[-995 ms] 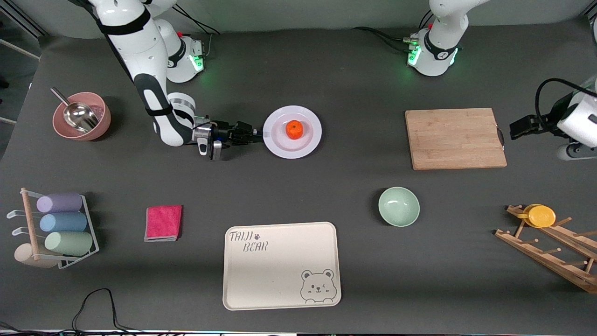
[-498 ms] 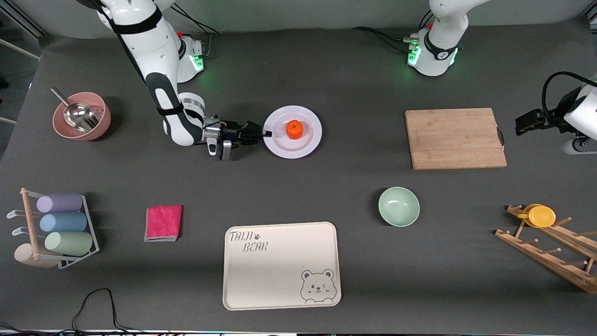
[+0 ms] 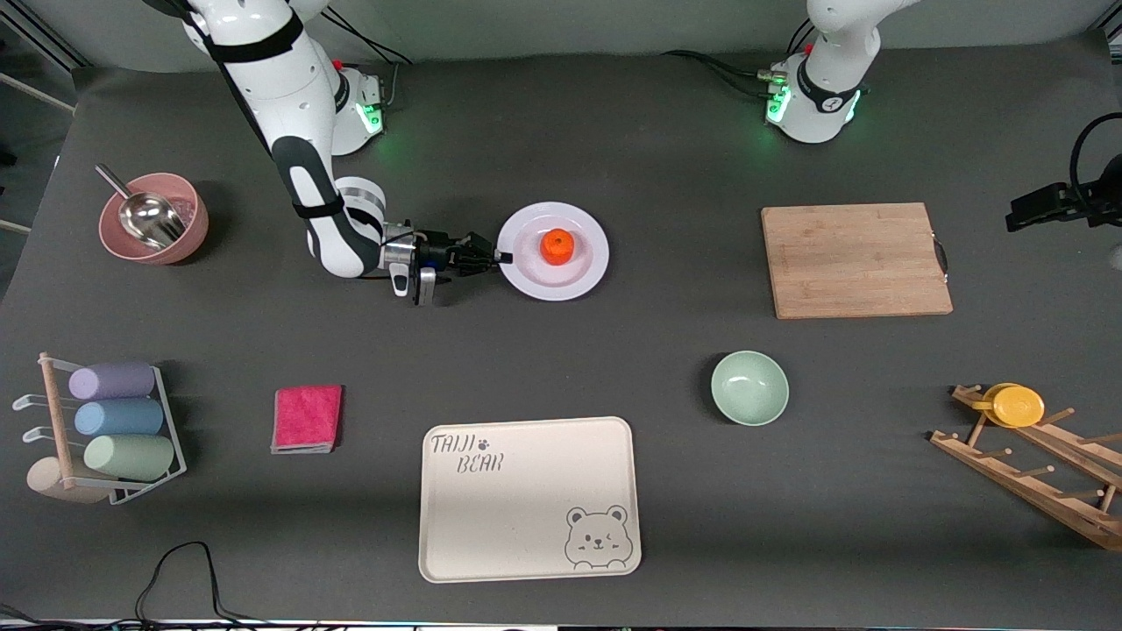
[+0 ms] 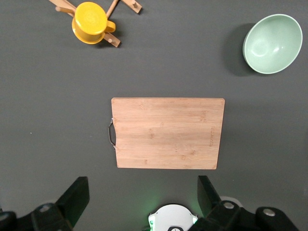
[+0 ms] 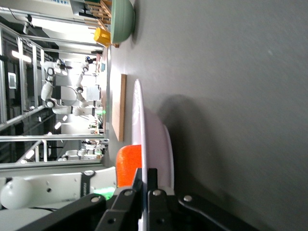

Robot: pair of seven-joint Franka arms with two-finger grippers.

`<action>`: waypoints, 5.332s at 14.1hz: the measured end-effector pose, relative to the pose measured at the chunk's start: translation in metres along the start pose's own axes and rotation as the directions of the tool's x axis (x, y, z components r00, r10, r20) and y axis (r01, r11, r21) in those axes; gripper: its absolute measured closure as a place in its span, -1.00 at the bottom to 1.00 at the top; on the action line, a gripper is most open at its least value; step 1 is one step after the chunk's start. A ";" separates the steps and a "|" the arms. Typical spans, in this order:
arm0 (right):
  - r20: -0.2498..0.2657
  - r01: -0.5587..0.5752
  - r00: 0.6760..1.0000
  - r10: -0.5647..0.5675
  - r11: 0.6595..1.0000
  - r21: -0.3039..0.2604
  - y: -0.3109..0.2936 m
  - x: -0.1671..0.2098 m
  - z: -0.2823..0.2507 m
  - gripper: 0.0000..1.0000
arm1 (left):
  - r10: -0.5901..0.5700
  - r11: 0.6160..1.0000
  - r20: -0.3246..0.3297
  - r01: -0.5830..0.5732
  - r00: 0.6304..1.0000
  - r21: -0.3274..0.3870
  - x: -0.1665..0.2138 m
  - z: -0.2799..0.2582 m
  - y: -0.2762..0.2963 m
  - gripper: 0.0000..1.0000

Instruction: Place orange and plate with both arms

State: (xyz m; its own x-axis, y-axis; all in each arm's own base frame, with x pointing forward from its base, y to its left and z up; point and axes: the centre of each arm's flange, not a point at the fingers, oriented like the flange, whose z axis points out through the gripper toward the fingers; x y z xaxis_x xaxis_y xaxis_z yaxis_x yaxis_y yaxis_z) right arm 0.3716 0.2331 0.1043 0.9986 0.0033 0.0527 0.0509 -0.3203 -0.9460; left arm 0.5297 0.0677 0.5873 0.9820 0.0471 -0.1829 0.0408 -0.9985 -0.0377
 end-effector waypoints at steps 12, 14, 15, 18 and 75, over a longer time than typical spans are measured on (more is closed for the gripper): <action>-0.026 -0.056 0.998 0.058 0.996 0.071 -0.153 0.123 -0.080 0.91 | 0.054 0.998 -0.018 -0.055 0.998 -0.007 0.008 0.004 0.026 -1.00; -0.049 -0.041 0.998 0.044 0.998 0.056 -0.142 0.164 -0.077 0.91 | 0.050 0.999 -0.016 -0.050 0.999 -0.008 0.009 0.006 0.023 -1.00; -0.057 -0.038 0.998 0.041 0.998 0.052 -0.134 0.187 -0.075 0.91 | 0.048 0.999 -0.013 -0.048 0.999 -0.008 0.010 0.007 0.022 -1.00; -0.071 -0.040 0.997 0.044 0.997 0.060 -0.117 0.260 -0.068 0.91 | 0.044 0.999 -0.007 -0.044 0.999 -0.010 0.011 0.013 0.020 -1.00; 0.276 0.216 0.961 -0.007 0.638 -0.739 -0.267 0.300 -0.364 -1.00 | 0.089 0.996 -0.117 -0.090 0.989 -0.004 0.024 0.010 0.029 -1.00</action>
State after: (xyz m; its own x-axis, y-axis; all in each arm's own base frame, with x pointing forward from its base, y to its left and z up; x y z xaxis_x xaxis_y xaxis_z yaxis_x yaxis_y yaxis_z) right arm 0.6531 -0.0255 0.4892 0.9633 0.2666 -0.0312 0.2385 -0.9034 -0.3562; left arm 0.5522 0.0398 0.5721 0.9965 -0.0454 -0.0697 -0.0467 -0.9988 -0.0168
